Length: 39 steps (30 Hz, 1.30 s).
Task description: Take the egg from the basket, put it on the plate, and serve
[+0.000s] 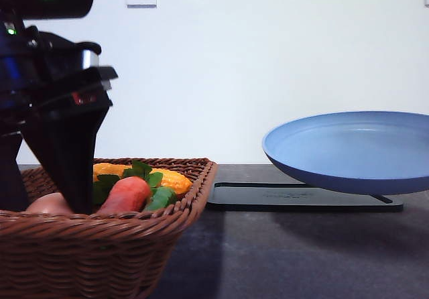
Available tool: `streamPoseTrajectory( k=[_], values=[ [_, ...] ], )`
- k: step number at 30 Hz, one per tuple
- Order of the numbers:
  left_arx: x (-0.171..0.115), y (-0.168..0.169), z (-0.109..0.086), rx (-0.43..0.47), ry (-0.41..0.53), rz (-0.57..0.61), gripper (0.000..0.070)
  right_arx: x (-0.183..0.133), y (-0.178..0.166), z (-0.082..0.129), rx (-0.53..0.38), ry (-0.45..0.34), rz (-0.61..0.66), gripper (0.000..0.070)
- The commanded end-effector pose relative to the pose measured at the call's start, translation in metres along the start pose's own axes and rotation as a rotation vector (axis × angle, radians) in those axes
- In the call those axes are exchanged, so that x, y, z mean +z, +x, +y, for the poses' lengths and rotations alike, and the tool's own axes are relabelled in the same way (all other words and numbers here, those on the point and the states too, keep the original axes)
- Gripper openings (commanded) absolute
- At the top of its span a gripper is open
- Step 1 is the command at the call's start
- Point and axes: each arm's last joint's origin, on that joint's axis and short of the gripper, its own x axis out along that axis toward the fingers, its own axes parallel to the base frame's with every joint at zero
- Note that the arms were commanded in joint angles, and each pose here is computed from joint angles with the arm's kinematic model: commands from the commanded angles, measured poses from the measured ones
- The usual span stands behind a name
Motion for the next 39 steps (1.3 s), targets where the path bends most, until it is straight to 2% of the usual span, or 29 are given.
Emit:
streamPoseTrajectory(
  k=[1,9,13,18,21,30,34,39],
  values=[
    [0.003,0.003,-0.003,0.001,0.012,0.009,0.0408,0.004,-0.002,0.002,0.007,-0.003,-0.019,0.0],
    [0.003,0.006,-0.003,0.006,0.021,0.02,0.0193,0.004,-0.002,0.002,0.004,-0.016,-0.02,0.0],
    [0.004,0.004,-0.004,0.006,0.028,0.021,0.0138,0.004,-0.002,0.002,0.004,-0.017,-0.019,0.0],
    [0.015,-0.015,-0.01,0.011,0.059,0.034,0.0137,0.004,-0.001,0.002,0.009,-0.017,-0.017,0.0],
    [0.028,-0.037,-0.018,-0.003,0.089,-0.006,0.0137,0.004,-0.001,0.002,0.012,-0.018,-0.014,0.0],
    [0.066,-0.092,-0.067,-0.143,0.237,-0.307,0.0137,0.0,0.003,0.012,0.091,-0.028,0.036,0.0],
    [0.068,-0.098,-0.09,-0.218,0.316,-0.414,0.0137,-0.004,0.005,0.018,0.141,-0.027,0.081,0.0],
    [0.064,-0.086,-0.114,-0.255,0.439,-0.424,0.0138,-0.008,0.008,0.026,0.177,-0.054,0.116,0.0]
  ],
)
